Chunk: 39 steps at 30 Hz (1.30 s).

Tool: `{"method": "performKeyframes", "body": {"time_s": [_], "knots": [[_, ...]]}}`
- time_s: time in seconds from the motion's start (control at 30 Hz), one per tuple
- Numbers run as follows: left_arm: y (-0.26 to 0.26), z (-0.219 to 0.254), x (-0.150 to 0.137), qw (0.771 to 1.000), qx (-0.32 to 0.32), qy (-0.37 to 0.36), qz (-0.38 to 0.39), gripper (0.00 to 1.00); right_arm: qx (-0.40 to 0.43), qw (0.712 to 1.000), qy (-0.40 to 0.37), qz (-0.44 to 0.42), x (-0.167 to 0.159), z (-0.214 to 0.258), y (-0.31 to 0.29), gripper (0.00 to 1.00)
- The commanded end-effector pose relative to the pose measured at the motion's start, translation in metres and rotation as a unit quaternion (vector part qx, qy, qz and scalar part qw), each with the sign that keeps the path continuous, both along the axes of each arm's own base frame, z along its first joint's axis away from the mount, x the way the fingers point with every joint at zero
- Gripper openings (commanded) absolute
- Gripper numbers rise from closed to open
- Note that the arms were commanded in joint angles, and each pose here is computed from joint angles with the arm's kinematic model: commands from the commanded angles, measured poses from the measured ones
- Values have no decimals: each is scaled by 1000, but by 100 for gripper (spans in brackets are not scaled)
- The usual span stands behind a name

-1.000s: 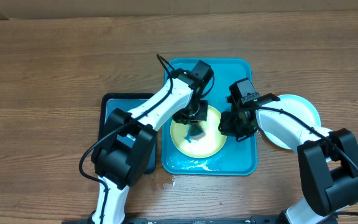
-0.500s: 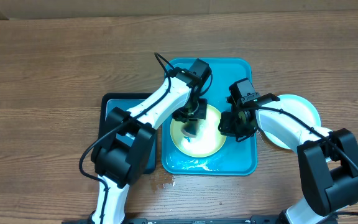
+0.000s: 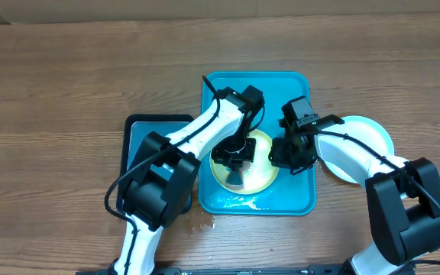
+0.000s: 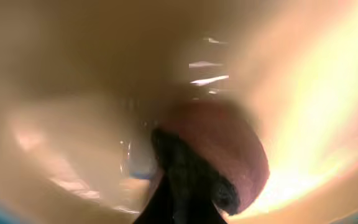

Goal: Clean dirty plates on tray and stack at the side
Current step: 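Scrub the yellow-rimmed plate with the sponge in the left gripper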

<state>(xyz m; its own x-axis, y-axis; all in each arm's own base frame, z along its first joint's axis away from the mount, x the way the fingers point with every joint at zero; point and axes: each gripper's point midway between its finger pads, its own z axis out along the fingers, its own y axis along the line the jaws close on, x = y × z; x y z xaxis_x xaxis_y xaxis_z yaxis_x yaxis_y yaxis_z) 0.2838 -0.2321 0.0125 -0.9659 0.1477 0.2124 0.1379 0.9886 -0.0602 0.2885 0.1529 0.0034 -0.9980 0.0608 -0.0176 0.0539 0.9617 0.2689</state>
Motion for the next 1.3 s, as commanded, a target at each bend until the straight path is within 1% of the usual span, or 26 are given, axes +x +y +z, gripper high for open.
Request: {"method": "performKeyframes", "body": {"time_s": [0.0,0.1,0.17,0.3,0.33,0.37,0.4,0.43,0.47,0.5,0.7,0.73,0.83,0.87,0.9,1.0,1.13,1.2,1.27], "knots": [[68,14,48,977,168,-131,5,4,-43,999,27,-5,-16,-19,-16,4],[82,18,65,966,198,-166,8,4,-43,999,27,-5,-16,-19,-16,4],[82,17,68,967,190,-169,15,4,-43,999,27,-5,-16,-19,-16,4],[32,5,58,991,50,-117,37,4,-43,999,27,-5,-16,-19,-16,4],[7,4,52,995,-17,-91,43,4,-43,999,26,-5,-16,-19,-16,4],[-13,4,47,994,-66,-72,45,4,-43,999,27,-5,-16,-19,-16,4],[-41,10,41,988,-139,-49,38,4,-43,999,27,-5,-16,-19,-16,4],[-61,14,37,981,-191,-36,24,4,-43,999,27,-5,-16,-19,-16,4],[-74,16,34,975,-219,-31,14,4,-43,999,27,-5,-16,-19,-16,4],[-87,15,29,971,-240,-23,4,4,-43,999,27,-5,-17,-19,-16,4],[-88,14,8,970,-242,17,-11,4,-43,999,28,-5,-17,-19,-16,4],[-81,11,6,973,-229,18,-20,4,-44,999,28,-5,-17,-19,-16,4],[-48,-1,11,989,-147,1,-15,4,-44,999,30,-5,-18,-19,-17,4],[-20,-8,17,997,-80,-13,-11,4,-44,999,30,-5,-18,-19,-17,4],[-2,-10,20,999,-41,-21,-11,4,-44,999,30,-5,-18,-19,-17,4],[59,-9,37,993,97,-60,-1,4,-44,999,30,-5,-18,-19,-17,4],[98,3,55,975,189,-112,25,4,-44,999,30,-5,-18,-19,-17,4],[108,13,65,968,211,-136,26,4,-44,999,30,-5,-18,-19,-17,4],[110,23,73,963,217,-156,27,4,-44,999,30,-5,-18,-19,-17,4]]}}
